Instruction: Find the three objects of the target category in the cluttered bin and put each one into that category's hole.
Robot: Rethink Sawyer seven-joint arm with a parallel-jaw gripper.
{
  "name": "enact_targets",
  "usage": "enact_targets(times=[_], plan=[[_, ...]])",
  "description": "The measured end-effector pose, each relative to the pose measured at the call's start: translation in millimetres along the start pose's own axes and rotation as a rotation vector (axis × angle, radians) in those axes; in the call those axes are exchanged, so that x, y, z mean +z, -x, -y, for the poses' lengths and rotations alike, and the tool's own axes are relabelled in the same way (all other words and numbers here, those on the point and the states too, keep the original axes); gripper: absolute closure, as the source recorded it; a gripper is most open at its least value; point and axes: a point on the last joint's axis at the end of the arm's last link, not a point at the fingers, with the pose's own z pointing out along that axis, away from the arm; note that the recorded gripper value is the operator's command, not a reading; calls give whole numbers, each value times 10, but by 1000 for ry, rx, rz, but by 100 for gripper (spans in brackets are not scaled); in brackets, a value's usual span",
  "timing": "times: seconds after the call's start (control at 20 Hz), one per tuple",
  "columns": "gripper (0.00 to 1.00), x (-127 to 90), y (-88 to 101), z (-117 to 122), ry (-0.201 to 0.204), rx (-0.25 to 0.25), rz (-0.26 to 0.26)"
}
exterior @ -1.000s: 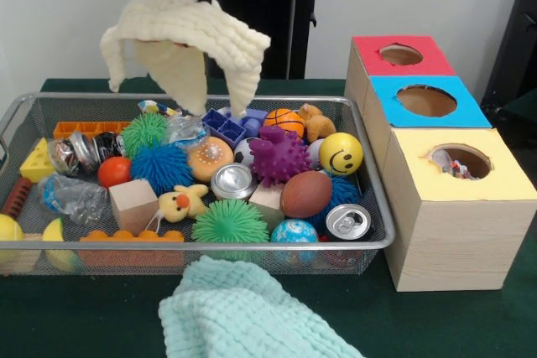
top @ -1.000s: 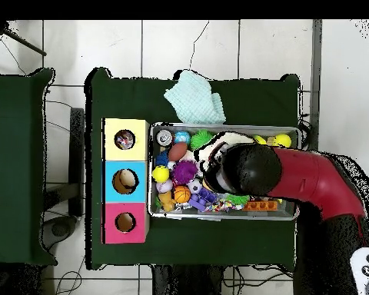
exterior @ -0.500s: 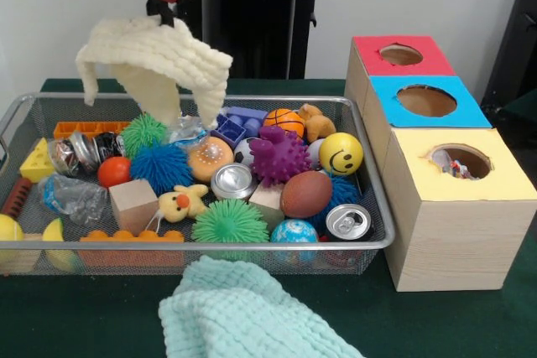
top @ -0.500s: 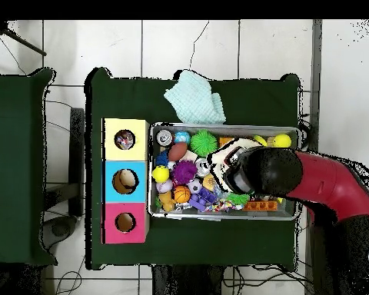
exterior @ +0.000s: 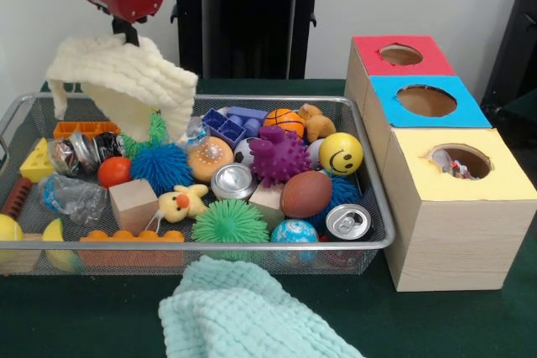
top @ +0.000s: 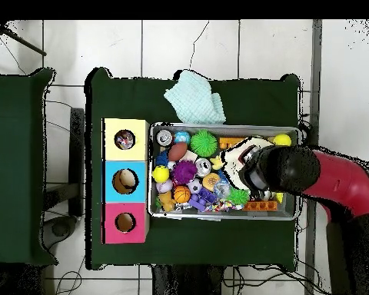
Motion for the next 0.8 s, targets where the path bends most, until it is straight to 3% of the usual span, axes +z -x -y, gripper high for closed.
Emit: enact_targets(times=[0.8], plan=[[100, 97, 461, 32, 47, -8, 43]])
